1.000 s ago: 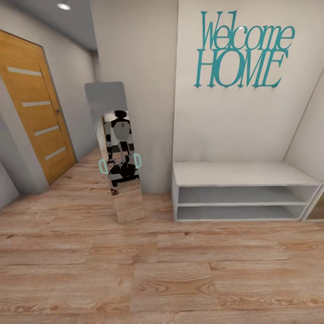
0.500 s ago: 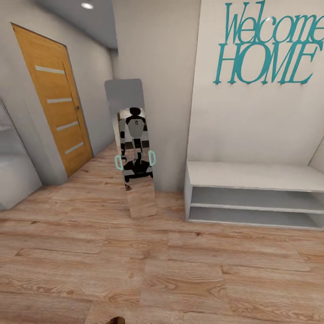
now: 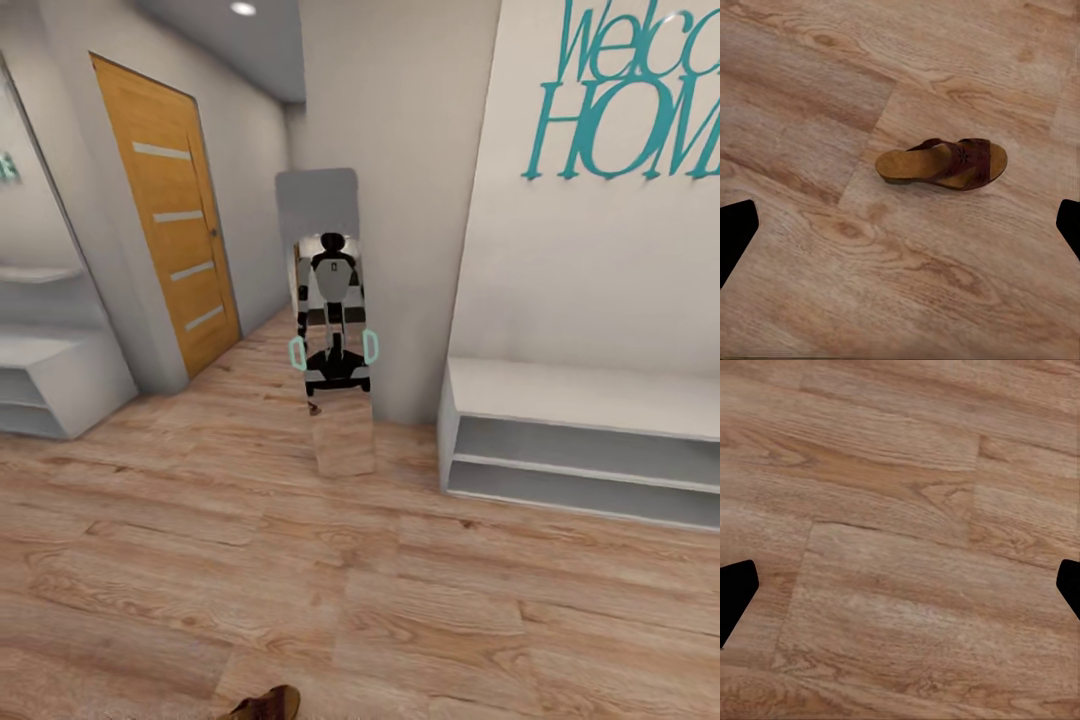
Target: Pick up the two gym shoes and the two sandals from the corridor floor and place them onto the hallstand (shoe rack) in the corridor, making sure they are on the rack and not on the floor. Arrange them so the two gym shoes are next to each other and the two sandals are next to each other.
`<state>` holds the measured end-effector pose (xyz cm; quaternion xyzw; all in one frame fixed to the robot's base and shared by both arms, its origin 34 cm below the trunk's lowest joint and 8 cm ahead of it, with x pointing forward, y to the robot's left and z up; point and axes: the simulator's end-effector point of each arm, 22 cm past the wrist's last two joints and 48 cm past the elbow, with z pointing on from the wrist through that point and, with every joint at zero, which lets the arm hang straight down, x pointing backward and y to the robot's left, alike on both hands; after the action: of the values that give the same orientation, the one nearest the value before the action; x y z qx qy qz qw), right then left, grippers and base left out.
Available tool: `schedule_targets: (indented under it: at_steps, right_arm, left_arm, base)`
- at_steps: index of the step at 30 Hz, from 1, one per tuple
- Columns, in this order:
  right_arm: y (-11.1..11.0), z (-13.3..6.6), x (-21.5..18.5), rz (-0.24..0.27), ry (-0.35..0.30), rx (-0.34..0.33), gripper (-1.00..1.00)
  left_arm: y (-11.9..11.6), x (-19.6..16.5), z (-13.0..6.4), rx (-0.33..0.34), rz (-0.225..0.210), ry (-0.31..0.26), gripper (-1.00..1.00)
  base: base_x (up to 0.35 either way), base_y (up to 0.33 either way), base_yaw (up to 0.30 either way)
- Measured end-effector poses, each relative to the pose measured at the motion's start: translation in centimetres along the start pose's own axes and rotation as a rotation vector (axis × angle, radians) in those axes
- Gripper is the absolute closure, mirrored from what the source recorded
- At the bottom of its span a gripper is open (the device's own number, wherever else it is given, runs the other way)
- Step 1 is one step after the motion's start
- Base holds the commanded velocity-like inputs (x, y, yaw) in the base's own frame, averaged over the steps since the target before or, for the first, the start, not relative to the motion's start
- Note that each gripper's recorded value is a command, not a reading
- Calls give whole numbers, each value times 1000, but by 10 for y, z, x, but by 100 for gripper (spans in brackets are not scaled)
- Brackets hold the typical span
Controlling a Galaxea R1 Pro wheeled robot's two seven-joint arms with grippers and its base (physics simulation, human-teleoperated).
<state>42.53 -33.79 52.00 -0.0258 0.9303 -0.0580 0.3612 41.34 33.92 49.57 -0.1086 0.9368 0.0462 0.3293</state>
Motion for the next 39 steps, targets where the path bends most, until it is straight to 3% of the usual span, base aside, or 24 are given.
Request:
schedule_targets:
  at_steps: [23, 39]
  right_arm:
    - [2, 0, 9, -1, 21, -3, -100]
    - [2, 0, 15, -4, 36, -5, -100]
  left_arm:
    - [4, 12, 0, -8, 4, 28, -100]
    - [6, 19, -1, -10, 8, 44, -100]
  base:
    - [7, 0, 229]
    - [222, 134, 231]
